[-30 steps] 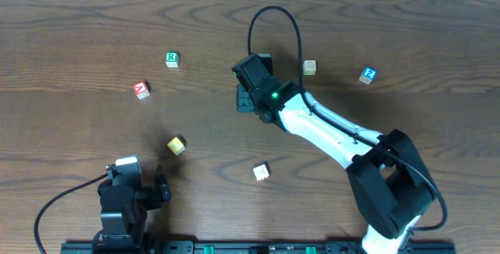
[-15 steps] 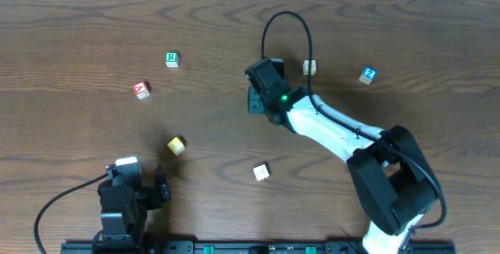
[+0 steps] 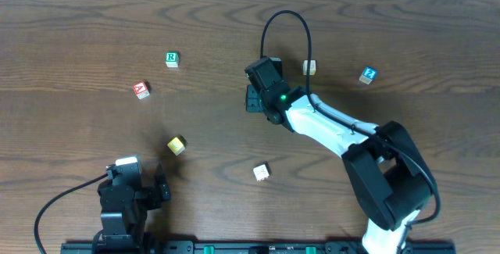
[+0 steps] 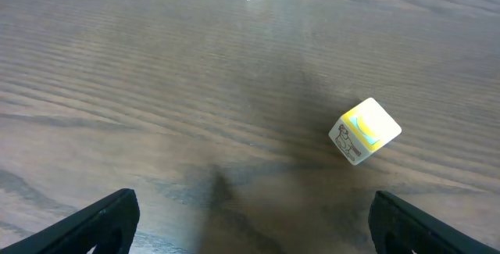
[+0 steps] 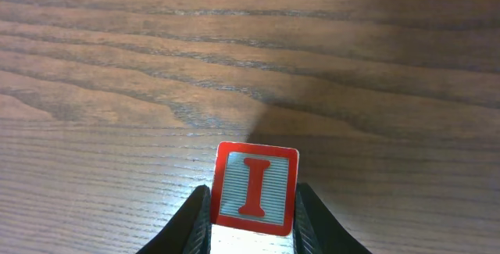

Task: Spell out Ai2
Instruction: 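Carry the red 'I' block toward table center and set it down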

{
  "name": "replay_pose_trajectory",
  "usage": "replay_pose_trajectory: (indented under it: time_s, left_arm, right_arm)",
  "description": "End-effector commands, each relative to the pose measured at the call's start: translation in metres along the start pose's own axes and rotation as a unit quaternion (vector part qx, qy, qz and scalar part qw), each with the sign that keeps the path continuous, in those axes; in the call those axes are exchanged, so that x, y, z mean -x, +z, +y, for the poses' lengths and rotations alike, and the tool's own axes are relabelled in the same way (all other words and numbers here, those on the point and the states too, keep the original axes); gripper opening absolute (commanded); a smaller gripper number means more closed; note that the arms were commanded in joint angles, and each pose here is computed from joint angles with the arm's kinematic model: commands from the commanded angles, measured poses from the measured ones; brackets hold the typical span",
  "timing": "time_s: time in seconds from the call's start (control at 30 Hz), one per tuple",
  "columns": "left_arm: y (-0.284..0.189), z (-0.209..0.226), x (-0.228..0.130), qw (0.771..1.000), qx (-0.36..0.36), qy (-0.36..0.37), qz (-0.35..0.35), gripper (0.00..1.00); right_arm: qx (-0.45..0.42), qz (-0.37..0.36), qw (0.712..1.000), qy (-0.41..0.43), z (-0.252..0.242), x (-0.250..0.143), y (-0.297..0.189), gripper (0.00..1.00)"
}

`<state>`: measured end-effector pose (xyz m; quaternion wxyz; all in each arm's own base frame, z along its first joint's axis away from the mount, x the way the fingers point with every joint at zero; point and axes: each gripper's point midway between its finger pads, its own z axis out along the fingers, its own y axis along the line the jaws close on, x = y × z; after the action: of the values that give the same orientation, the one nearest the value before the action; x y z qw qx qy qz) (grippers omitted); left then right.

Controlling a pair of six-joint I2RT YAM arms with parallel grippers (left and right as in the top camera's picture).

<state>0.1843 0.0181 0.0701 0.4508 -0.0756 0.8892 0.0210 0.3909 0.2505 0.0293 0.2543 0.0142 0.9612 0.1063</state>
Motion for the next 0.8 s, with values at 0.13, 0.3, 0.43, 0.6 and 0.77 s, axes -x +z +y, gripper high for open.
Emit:
replay_pose_trajectory:
  time_s: [0.13, 0.3, 0.43, 0.6, 0.77]
  left_arm:
    - [0.003, 0.001, -0.0071, 1.0, 0.002, 0.005, 0.009, 0.95]
    - [0.003, 0.001, -0.0071, 1.0, 0.002, 0.005, 0.009, 0.95]
    - [0.003, 0.001, -0.0071, 1.0, 0.002, 0.005, 0.009, 0.95]
    - [0.003, 0.001, -0.0071, 1.0, 0.002, 0.005, 0.009, 0.95]
    - [0.003, 0.001, -0.0071, 1.0, 0.002, 0.005, 0.009, 0.95]
  right_arm:
    - [-0.01, 0.016, 1.0, 0.003, -0.0087, -0.0096, 0.0141, 0.01]
    - [-0.01, 0.016, 1.0, 0.003, -0.0088, -0.0094, 0.0141, 0.11]
    - [-0.01, 0.016, 1.0, 0.003, -0.0088, -0.0094, 0.0141, 0.39]
    - [-0.01, 0.016, 1.0, 0.003, -0.0087, -0.0095, 0.0141, 0.48]
    - [-0.008, 0.013, 1.0, 0.004, -0.0079, -0.008, 0.0141, 0.48]
